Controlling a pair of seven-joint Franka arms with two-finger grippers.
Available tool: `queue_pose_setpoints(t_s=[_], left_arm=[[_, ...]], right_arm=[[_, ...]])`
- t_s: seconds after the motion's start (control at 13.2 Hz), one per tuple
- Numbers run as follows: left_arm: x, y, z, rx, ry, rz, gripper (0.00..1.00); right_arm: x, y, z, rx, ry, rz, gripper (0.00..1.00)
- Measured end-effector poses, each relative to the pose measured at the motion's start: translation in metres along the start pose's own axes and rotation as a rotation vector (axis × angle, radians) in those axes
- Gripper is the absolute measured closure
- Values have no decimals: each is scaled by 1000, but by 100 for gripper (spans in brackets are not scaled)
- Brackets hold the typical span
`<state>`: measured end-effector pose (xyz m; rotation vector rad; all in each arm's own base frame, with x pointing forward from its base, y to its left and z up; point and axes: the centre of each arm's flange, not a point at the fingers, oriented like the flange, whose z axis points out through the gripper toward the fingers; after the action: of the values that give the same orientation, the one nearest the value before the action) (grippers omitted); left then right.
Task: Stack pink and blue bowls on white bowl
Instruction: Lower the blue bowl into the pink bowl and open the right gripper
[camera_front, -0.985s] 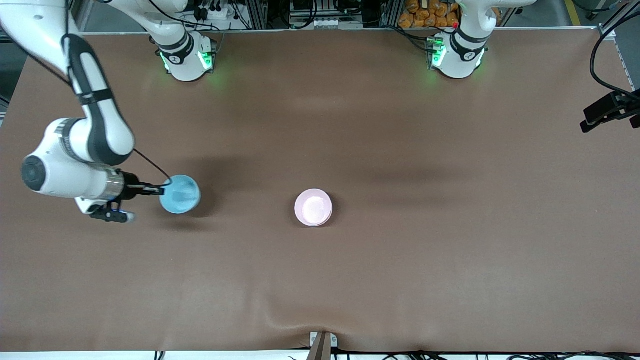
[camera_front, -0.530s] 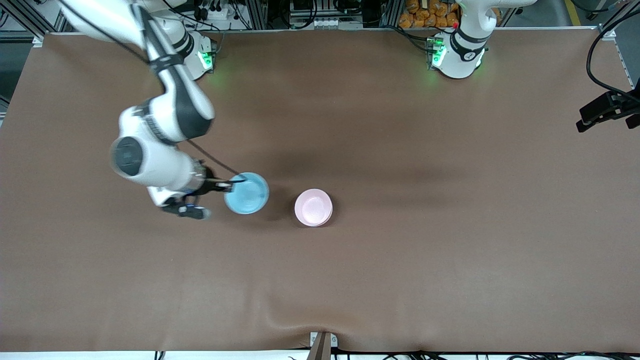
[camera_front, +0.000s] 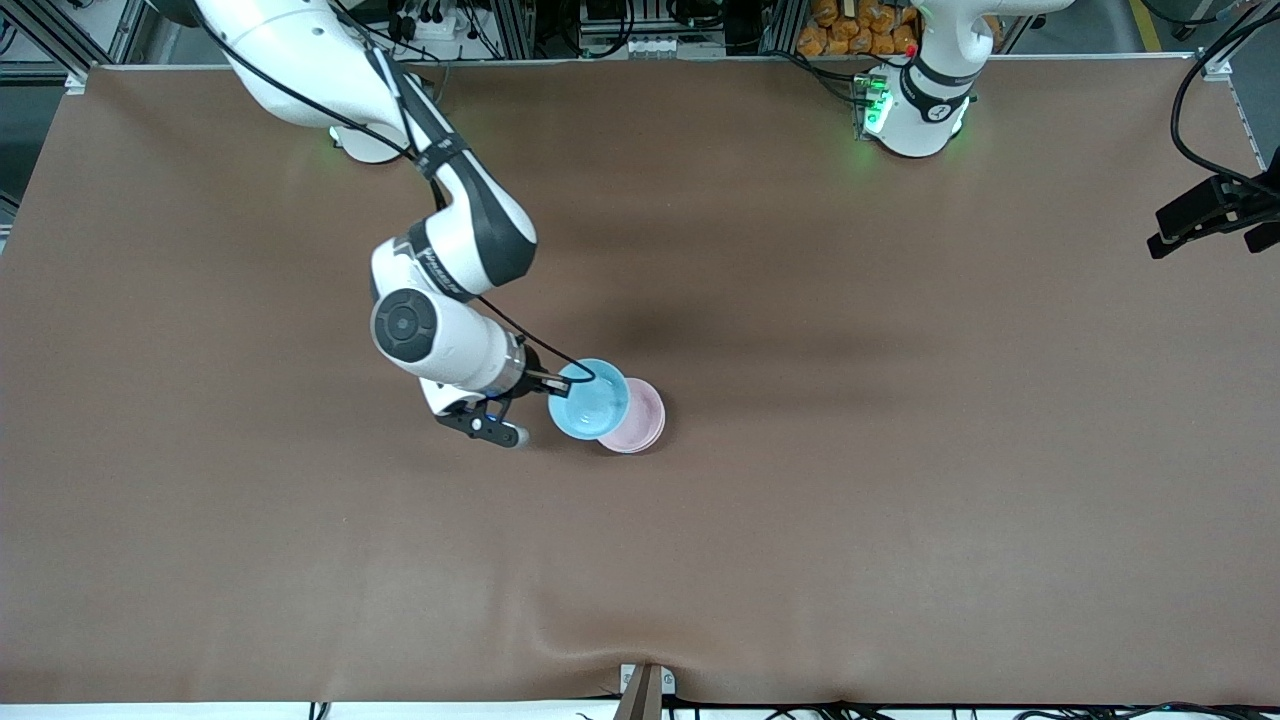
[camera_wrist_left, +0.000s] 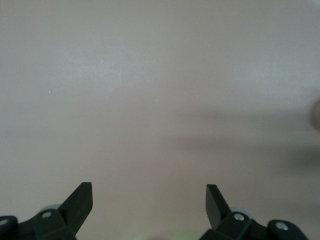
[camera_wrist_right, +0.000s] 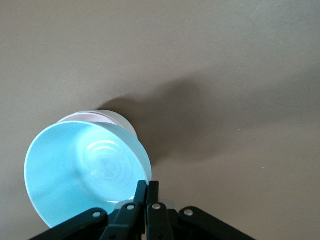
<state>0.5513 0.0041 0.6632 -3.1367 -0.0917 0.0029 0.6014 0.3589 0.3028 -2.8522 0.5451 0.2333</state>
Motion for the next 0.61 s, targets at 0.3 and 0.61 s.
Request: queue_pose_setpoints(t_s=[0.3,0.61], left_arm=[[0,5,0,-3,0,11,0],[-3,33,3,-4,-8,67,0]], right_arm=[[-8,-20,15,1,-3,23,97],[-19,-31,23,7,4,32,97]])
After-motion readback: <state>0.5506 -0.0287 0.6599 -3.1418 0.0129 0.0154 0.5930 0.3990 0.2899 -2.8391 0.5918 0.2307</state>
